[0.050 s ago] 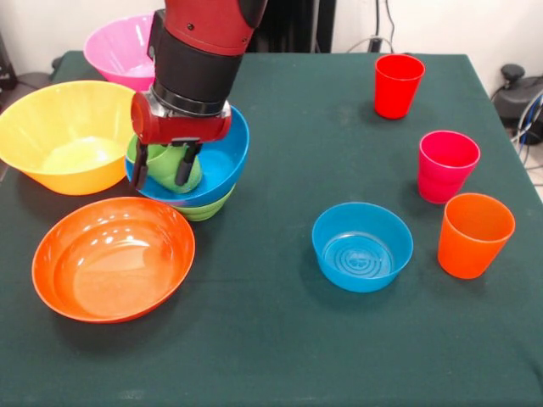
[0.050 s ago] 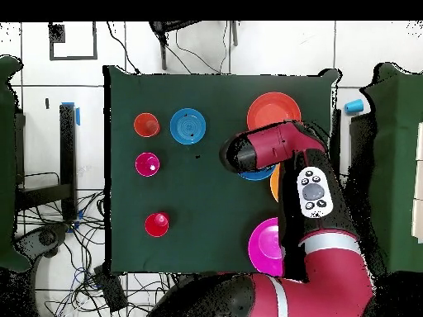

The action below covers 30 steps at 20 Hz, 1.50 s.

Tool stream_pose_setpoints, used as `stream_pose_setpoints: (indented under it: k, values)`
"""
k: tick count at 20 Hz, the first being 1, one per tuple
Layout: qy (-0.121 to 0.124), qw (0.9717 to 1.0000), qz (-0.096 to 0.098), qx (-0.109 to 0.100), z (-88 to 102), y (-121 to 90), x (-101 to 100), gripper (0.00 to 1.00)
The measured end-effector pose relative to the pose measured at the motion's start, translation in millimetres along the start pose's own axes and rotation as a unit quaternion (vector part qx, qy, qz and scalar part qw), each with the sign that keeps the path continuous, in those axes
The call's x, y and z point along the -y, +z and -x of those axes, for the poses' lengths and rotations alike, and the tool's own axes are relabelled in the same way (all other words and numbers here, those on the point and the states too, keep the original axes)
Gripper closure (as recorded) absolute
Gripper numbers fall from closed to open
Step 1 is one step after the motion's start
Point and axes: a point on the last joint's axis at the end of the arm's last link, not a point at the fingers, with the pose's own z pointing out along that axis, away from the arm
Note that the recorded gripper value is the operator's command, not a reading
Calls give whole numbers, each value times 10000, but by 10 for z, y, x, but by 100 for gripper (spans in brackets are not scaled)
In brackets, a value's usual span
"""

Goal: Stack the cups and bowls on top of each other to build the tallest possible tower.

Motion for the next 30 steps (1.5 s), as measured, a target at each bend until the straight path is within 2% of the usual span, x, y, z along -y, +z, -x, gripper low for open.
stream_pose_setpoints:
  k: [5,12,20,23,25,27,30]
  values:
    - [49,9999,-76,58,34,-107,95,0]
    - [214,9992,-231,231,140,-403,317,0]
    - [338,9982,-345,367,209,-644,478,0]
    - [457,9978,-268,400,222,-685,492,0]
    - [608,9971,-134,435,225,-721,490,0]
    - [828,9954,83,471,212,-766,480,0]
    - [937,9942,204,481,201,-792,471,0]
